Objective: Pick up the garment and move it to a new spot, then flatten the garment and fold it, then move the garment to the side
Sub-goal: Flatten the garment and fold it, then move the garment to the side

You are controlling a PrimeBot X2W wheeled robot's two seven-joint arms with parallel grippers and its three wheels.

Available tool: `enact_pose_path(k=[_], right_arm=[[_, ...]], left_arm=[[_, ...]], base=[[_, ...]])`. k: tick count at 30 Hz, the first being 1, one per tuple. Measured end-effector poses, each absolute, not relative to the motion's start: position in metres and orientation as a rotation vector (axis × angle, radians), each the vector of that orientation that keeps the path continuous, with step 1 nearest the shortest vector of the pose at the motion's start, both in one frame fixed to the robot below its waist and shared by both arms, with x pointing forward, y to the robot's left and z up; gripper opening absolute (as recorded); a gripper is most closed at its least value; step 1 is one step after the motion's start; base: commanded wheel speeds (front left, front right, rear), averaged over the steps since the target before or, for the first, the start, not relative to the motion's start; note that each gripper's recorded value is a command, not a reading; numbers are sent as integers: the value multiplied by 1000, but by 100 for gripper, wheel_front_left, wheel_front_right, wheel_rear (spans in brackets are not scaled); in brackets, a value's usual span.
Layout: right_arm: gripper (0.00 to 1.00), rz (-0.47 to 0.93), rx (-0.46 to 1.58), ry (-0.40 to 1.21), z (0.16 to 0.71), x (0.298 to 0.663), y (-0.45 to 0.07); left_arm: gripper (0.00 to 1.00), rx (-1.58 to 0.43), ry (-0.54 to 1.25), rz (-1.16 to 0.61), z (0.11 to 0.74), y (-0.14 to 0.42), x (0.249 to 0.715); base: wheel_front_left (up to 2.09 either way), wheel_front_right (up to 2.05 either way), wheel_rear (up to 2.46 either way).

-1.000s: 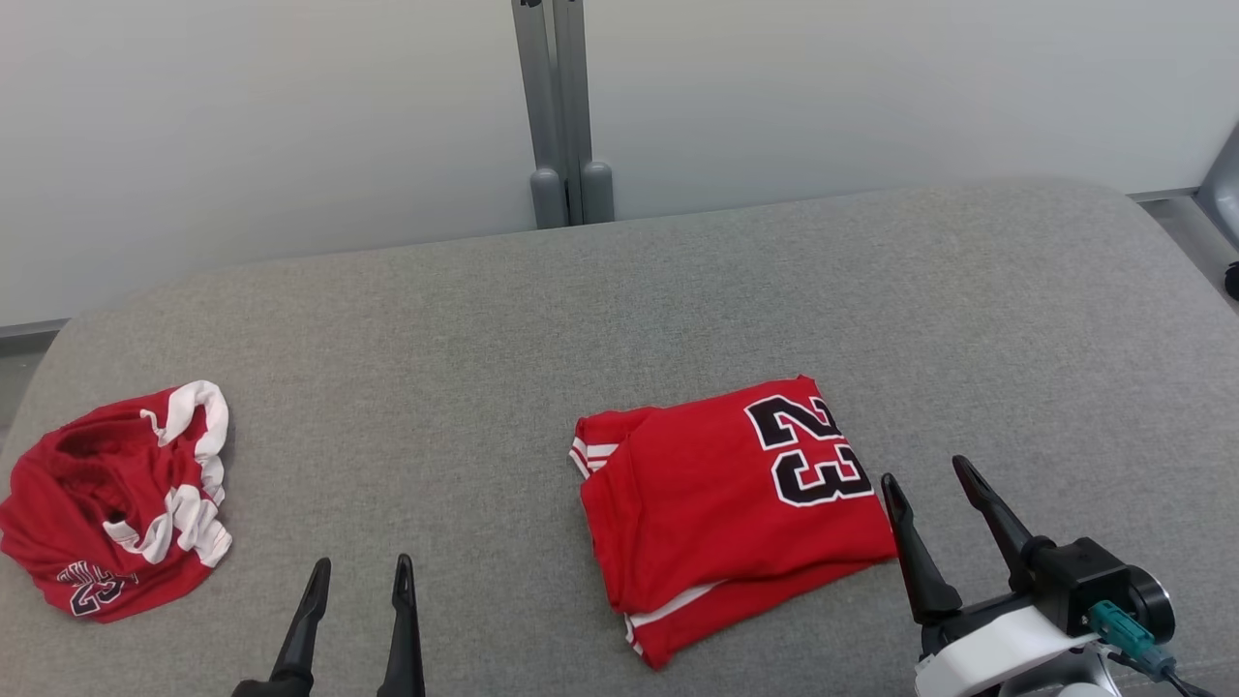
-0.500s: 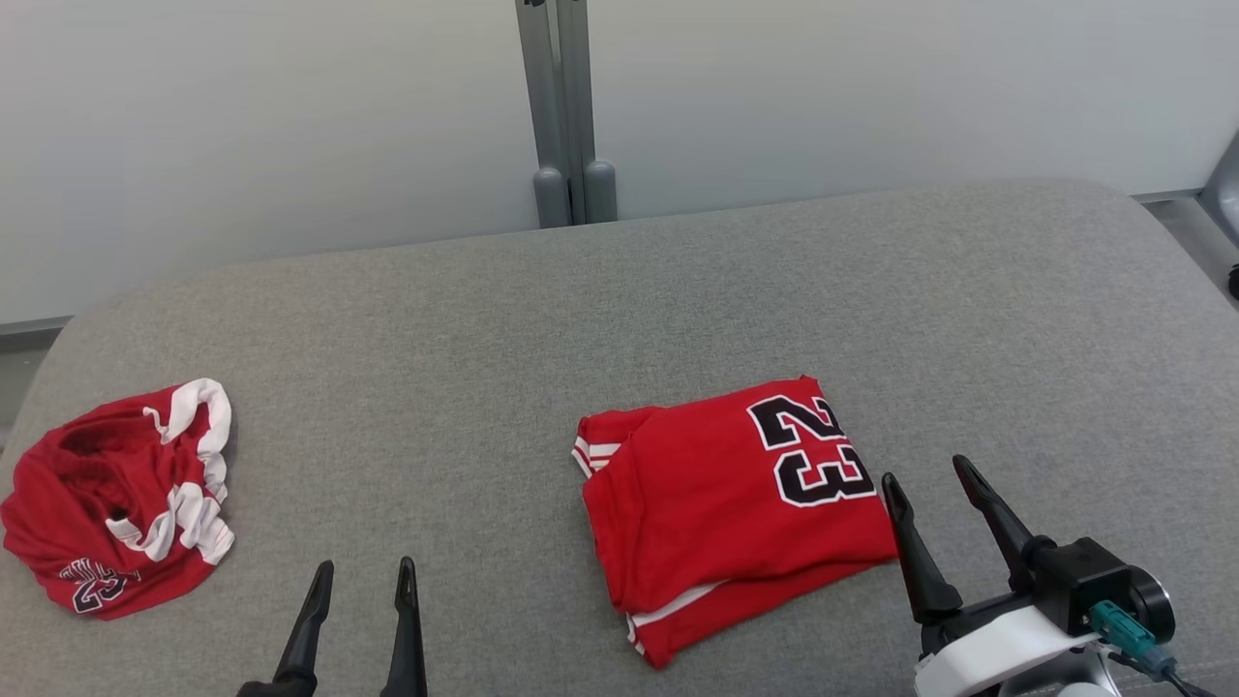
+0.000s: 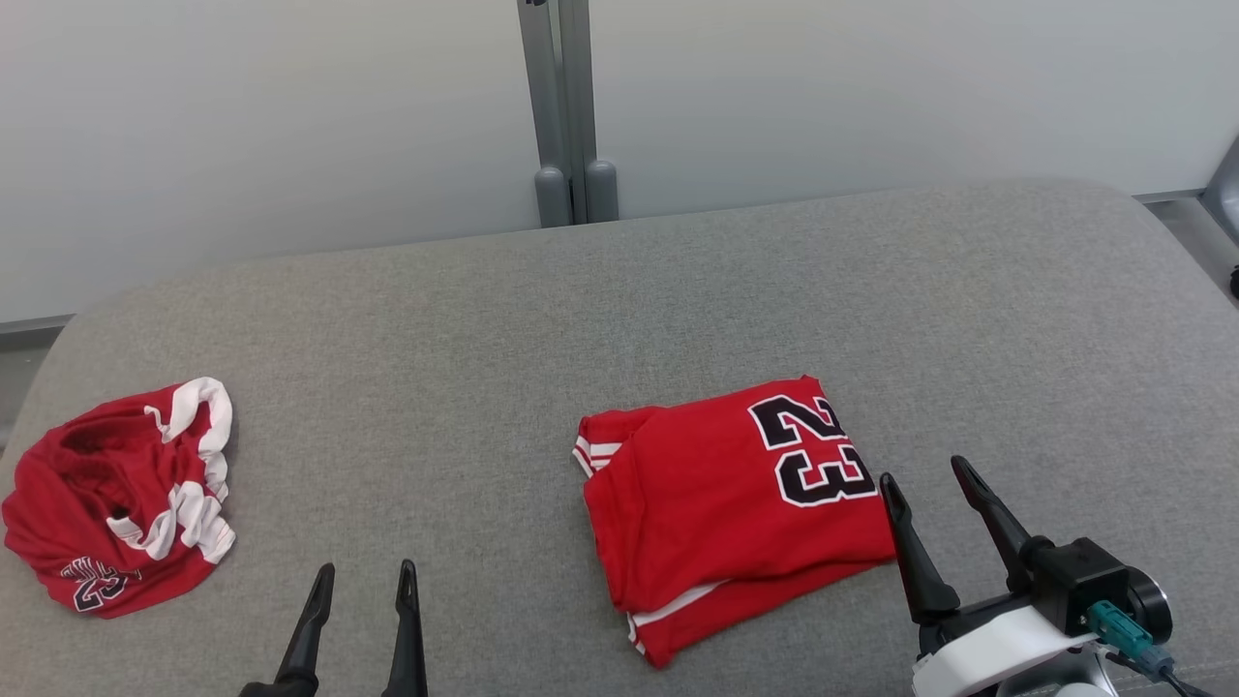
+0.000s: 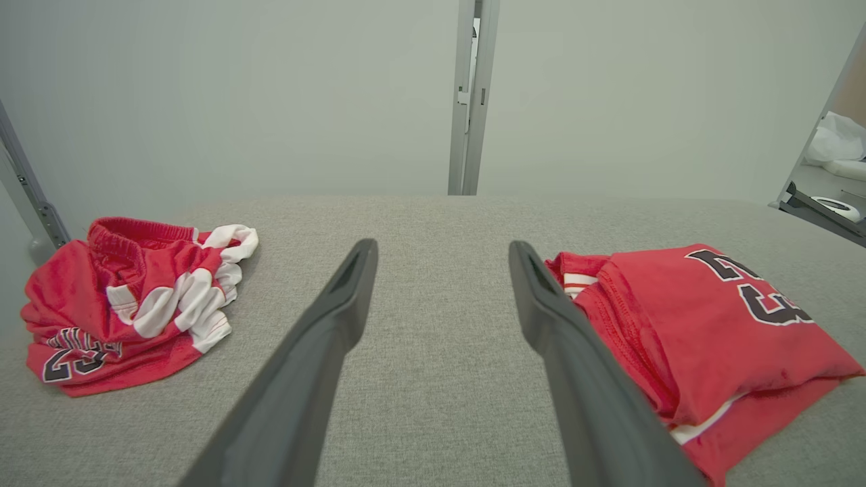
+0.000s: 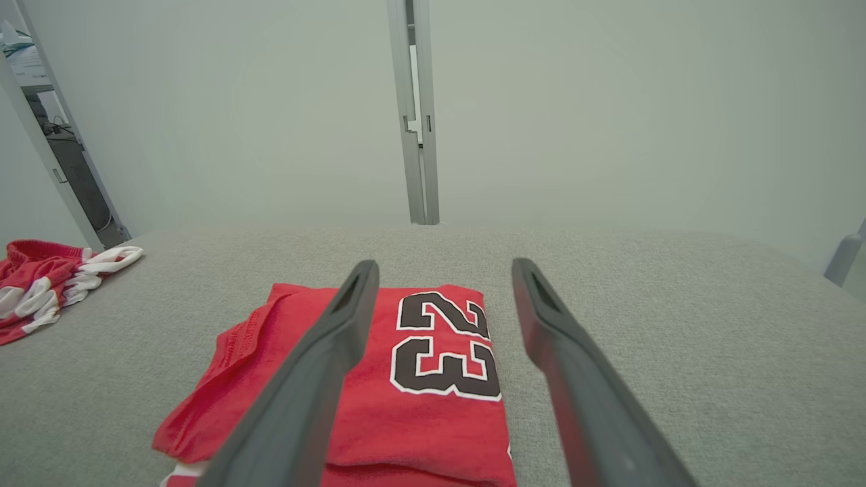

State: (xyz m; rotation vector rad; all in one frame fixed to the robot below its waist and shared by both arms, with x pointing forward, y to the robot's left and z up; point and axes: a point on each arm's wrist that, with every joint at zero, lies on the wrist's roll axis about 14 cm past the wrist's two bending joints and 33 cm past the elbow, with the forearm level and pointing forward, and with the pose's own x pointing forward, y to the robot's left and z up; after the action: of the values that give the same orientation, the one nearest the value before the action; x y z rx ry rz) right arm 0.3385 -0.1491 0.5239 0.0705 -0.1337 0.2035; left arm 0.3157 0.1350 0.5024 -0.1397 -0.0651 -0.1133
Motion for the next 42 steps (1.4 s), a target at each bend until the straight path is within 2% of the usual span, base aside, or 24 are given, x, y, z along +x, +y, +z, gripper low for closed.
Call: enact_pose_path(k=[28, 37, 42], right_arm=[[100, 231, 86, -107, 517, 344, -140], [100, 201, 211, -122, 526, 379, -156], [100, 252, 259, -46, 510, 402, -157]], left_arm=[[100, -140, -41, -119, 496, 133, 316], [100, -142, 9, -152, 482, 124, 323], [100, -136, 23, -181, 477, 115, 337]], base=[[0, 0, 0], [0, 0, 0], [0, 0, 0]])
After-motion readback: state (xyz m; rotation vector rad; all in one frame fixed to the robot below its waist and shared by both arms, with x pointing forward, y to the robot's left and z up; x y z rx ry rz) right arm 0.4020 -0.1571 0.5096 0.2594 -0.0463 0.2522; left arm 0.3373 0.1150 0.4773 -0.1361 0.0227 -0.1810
